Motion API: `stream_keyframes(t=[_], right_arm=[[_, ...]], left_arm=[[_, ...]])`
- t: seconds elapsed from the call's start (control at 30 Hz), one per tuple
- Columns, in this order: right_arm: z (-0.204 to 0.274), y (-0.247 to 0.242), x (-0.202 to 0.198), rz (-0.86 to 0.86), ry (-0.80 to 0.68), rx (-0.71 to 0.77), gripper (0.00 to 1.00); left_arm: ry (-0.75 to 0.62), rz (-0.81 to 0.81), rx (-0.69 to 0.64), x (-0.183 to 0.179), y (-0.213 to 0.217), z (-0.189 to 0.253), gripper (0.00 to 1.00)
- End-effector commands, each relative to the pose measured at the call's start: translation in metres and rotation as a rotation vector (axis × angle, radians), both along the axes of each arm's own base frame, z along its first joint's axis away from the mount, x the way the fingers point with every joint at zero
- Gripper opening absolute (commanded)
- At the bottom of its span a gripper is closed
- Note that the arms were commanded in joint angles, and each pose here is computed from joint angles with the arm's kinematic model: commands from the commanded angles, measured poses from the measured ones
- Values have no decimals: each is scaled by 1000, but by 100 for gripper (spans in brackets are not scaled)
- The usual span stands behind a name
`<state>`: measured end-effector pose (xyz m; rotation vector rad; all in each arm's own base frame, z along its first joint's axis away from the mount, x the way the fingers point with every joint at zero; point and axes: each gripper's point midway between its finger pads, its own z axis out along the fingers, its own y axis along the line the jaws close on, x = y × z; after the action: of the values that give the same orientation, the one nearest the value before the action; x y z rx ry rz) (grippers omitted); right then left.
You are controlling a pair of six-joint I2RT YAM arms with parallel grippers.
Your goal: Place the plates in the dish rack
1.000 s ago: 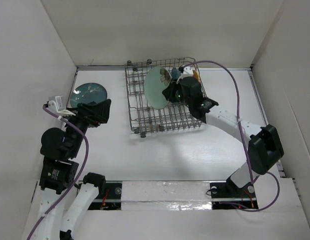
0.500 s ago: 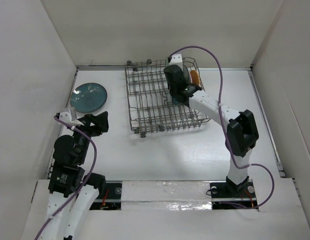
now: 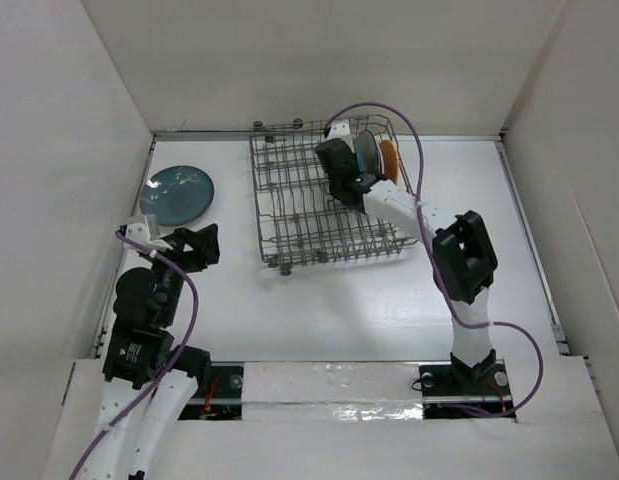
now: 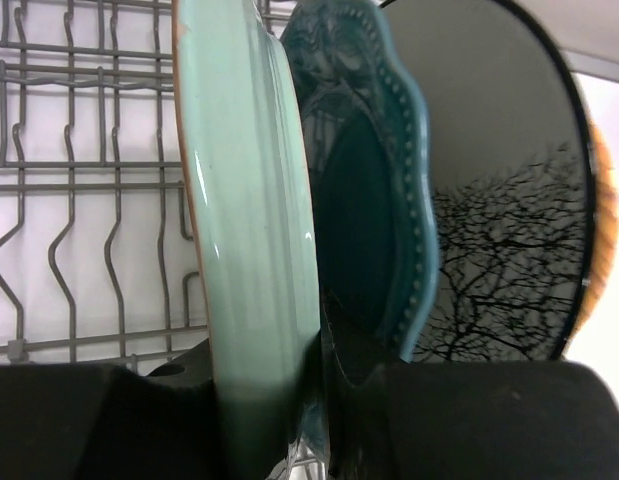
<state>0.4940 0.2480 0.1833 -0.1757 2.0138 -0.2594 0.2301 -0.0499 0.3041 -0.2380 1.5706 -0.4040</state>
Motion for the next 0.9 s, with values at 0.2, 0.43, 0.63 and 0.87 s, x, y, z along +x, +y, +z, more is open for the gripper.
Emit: stream_keyframes(t=[0.2,0.43,0.63,0.87], right_arm=[[14,21,18,13,-77,225,0],[3,20,17,12,-53,308,14],[27,17,9,21,-92,354,53],[82,19,-9,69,-180,422,70]], left_arm=[[-15,3,7,10,-2,2,65],[49,-16,1,20,-9,-9,62],[118,-127,-51,33,-35,-7,63],[177,-124,-154,63,-49,-8,52]])
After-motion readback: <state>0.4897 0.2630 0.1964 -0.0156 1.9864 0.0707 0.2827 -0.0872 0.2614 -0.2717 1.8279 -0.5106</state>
